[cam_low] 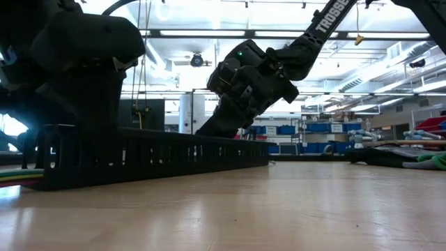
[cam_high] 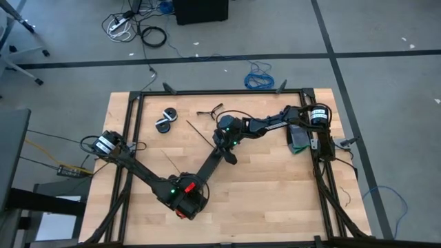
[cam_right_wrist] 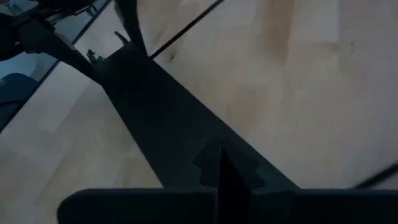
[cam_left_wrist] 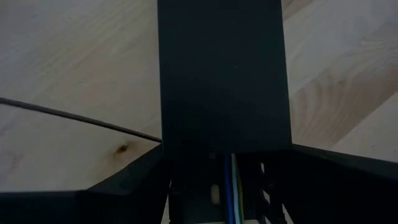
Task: Ziptie cables
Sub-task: Insert the black cover of the black cable duct
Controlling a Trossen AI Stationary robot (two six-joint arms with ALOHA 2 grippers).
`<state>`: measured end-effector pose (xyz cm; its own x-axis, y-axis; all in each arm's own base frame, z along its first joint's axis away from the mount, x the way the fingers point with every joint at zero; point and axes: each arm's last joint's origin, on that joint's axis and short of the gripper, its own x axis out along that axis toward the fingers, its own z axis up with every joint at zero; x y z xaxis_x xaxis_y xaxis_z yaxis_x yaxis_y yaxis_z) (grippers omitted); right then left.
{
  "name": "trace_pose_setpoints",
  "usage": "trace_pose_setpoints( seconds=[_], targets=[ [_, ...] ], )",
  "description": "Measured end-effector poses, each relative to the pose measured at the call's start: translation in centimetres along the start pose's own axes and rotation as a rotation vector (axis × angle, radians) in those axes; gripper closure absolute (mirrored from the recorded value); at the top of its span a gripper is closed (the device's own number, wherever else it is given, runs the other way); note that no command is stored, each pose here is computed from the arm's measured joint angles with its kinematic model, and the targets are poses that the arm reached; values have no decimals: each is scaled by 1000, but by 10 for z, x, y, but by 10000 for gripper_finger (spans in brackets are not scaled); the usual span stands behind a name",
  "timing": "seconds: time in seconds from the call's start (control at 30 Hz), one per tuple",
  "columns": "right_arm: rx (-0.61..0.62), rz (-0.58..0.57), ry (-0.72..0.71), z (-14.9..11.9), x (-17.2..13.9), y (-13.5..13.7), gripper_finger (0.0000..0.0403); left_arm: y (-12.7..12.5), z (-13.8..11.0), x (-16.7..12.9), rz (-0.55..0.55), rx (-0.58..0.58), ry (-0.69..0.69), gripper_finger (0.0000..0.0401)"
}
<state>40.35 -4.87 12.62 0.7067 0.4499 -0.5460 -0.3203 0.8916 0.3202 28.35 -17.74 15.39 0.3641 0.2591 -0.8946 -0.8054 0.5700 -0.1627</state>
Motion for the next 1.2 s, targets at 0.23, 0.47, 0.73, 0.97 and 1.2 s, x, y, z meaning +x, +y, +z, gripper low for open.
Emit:
trace_pose_setpoints(
  seconds=[0.23,0.47,0.73,0.97,1.2],
  targets=[
    [-4,42,-41,4,-6,-4,402,0,1,0,-2,-7,-11,167],
    [-25,39,-163,29,-35,-7,402,1,4,1,10,-7,-36,167],
    [9,-65,-73,18,-50,-24,402,3,3,1,26,4,-29,167],
    [3,-104,13,8,-55,-29,403,3,3,1,26,6,-25,167],
    [-8,-131,61,5,-55,-28,403,0,3,1,0,-11,-23,166]
  ],
)
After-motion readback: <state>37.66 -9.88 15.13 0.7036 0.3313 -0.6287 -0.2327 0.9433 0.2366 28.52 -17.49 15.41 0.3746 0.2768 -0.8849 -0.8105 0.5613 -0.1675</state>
